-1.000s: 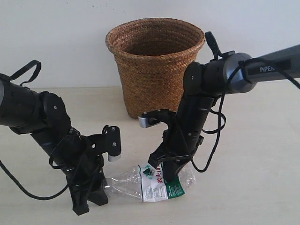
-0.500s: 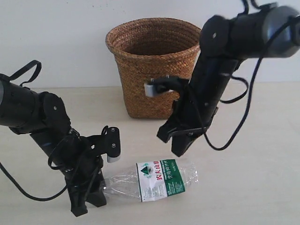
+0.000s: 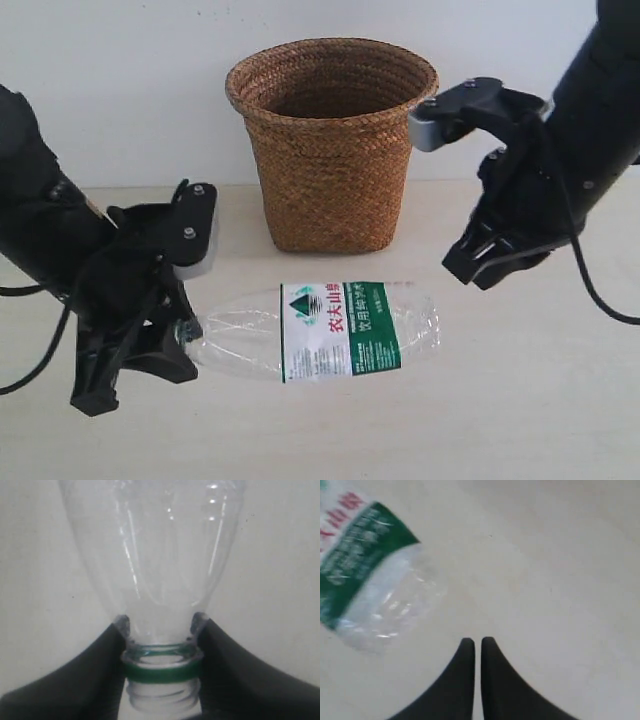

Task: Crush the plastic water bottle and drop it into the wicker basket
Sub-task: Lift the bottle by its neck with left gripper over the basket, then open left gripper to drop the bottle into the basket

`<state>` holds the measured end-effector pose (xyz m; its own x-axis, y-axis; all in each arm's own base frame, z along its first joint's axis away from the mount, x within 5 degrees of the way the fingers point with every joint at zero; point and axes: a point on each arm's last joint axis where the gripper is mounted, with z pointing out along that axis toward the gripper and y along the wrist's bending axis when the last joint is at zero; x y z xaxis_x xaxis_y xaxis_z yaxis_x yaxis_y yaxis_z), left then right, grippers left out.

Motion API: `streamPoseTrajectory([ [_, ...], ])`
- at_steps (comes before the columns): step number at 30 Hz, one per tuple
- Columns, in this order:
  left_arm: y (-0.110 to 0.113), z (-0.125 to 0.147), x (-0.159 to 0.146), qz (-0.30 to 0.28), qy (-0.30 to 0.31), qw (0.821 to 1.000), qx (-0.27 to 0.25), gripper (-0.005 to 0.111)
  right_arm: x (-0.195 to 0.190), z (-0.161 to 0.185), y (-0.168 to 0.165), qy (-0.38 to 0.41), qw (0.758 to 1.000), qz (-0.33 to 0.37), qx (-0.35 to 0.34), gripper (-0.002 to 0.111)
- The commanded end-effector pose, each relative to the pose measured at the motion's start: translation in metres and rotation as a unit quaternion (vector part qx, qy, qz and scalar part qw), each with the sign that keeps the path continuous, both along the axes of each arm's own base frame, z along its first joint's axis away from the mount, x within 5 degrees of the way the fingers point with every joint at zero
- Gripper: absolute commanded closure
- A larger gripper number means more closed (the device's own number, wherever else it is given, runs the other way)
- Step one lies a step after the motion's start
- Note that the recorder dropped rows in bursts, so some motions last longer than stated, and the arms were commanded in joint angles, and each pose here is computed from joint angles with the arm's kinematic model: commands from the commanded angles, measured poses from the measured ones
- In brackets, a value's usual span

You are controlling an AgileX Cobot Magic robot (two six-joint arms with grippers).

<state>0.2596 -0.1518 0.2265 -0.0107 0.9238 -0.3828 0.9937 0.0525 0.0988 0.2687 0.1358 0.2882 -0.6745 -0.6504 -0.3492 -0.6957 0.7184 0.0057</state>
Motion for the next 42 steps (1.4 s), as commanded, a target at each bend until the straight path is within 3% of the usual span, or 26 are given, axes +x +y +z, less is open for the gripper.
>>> streamPoseTrajectory([
  [1,0.007,0.032,-0.013,-0.007,-0.046,0.999,-0.009,0.103,0.0,-0.021,-0.044,0.005,0.992,-0.128,0.008,0.108],
  [4,0.005,0.045,-0.009,-0.005,-0.066,0.998,-0.019,0.103,-0.004,-0.04,-0.06,0.006,0.985,-0.169,0.019,0.108],
  [10,-0.002,0.066,0.007,-0.021,-0.082,0.996,-0.013,0.103,-0.007,-0.07,-0.059,-0.023,0.985,-0.163,0.046,0.108],
  [14,-0.008,0.078,0.02,-0.038,-0.074,0.997,-0.004,0.103,-0.004,-0.072,-0.057,-0.04,0.986,-0.151,0.054,0.108],
  [20,-0.016,0.076,0.038,-0.056,-0.05,0.997,0.014,0.103,0.0,-0.069,-0.057,-0.069,0.985,-0.147,0.057,0.108],
  [24,-0.02,0.078,0.052,-0.05,-0.066,0.996,0.012,0.103,0.002,-0.068,-0.057,-0.08,0.984,-0.145,0.058,0.108],
  [27,-0.023,0.093,0.066,-0.016,-0.125,0.992,-0.008,0.103,0.003,-0.067,-0.057,-0.09,0.984,-0.142,0.058,0.108],
  [29,-0.021,0.108,0.084,0.056,-0.2,0.977,-0.035,0.103,0.004,-0.067,-0.057,-0.094,0.984,-0.142,0.059,0.108],
  [31,-0.015,0.123,0.115,0.201,-0.296,0.925,-0.129,0.101,0.004,-0.067,-0.057,-0.095,0.983,-0.143,0.059,0.108],
  [33,-0.012,0.126,0.133,0.24,-0.345,0.891,-0.173,0.089,0.003,-0.067,-0.057,-0.091,0.984,-0.142,0.059,0.108],
  [35,-0.015,0.123,0.143,0.209,-0.378,0.889,-0.156,0.054,0.002,-0.068,-0.057,-0.083,0.985,-0.141,0.057,0.108],
  [37,-0.019,0.116,0.152,0.218,-0.373,0.886,-0.167,0.01,0.001,-0.069,-0.057,-0.077,0.986,-0.14,0.056,0.108],
  [38,-0.019,0.113,0.154,0.226,-0.365,0.887,-0.17,-0.003,0.001,-0.069,-0.057,-0.076,0.986,-0.14,0.056,0.108],
  [42,-0.022,0.101,0.157,0.204,-0.355,0.901,-0.143,0.013,0.003,-0.068,-0.057,-0.088,0.984,-0.142,0.058,0.108],
])
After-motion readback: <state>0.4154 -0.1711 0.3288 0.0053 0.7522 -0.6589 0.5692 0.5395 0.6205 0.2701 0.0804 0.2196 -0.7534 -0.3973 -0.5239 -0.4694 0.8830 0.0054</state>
